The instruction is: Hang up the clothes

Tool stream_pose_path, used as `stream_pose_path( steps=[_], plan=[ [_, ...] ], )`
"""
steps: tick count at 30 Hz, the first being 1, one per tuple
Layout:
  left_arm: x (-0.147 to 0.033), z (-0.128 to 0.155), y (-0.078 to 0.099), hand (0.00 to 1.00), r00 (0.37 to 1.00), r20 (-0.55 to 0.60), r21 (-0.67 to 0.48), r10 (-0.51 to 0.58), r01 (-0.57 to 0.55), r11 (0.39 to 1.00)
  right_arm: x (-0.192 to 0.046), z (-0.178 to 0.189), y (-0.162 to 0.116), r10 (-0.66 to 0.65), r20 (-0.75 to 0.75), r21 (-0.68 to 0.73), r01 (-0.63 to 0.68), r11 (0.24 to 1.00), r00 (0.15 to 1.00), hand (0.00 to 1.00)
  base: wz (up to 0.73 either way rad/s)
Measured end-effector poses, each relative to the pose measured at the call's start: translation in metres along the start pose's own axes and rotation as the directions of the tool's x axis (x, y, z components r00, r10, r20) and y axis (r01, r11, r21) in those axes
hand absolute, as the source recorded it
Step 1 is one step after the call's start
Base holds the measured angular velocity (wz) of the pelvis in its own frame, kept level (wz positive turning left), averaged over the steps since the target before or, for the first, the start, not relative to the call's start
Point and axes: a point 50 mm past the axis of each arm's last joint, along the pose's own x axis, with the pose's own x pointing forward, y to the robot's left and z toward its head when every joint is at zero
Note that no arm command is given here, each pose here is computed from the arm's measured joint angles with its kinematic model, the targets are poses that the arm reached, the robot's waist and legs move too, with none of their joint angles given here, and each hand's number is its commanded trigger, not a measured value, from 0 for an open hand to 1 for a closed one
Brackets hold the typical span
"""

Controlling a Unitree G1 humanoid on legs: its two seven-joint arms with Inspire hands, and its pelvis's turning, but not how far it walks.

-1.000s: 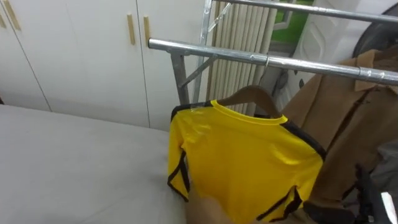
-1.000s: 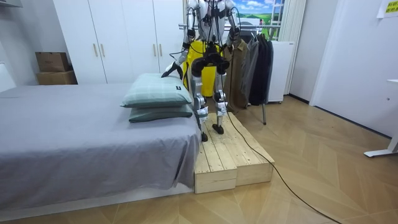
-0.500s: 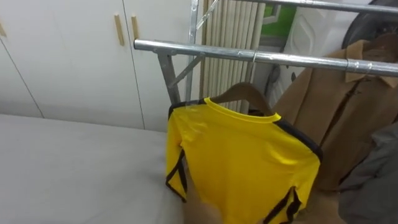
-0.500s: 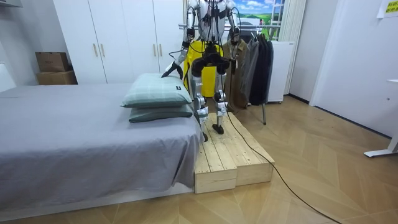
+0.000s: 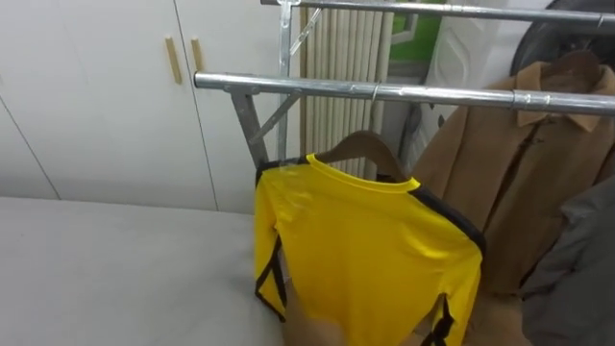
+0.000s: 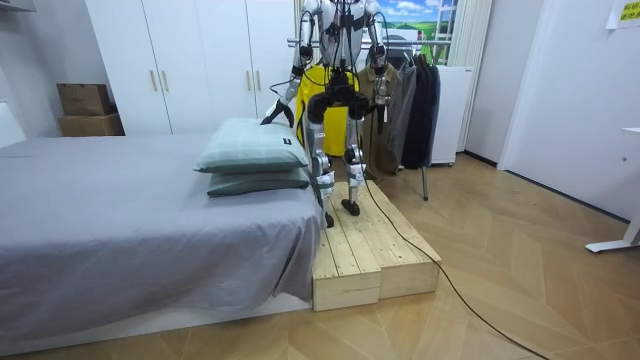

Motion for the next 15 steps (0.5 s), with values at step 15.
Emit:
stream_pose_path(
  steps=[15],
  plan=[
    [0.002, 0.002, 0.001, 0.00, 1.000, -0.010, -0.016, -0.013, 0.013, 1.000, 0.005, 0.007, 0.003, 0.023, -0.043, 0.000, -0.023, 1.000, 0.999, 0.00, 0.04]
  ],
)
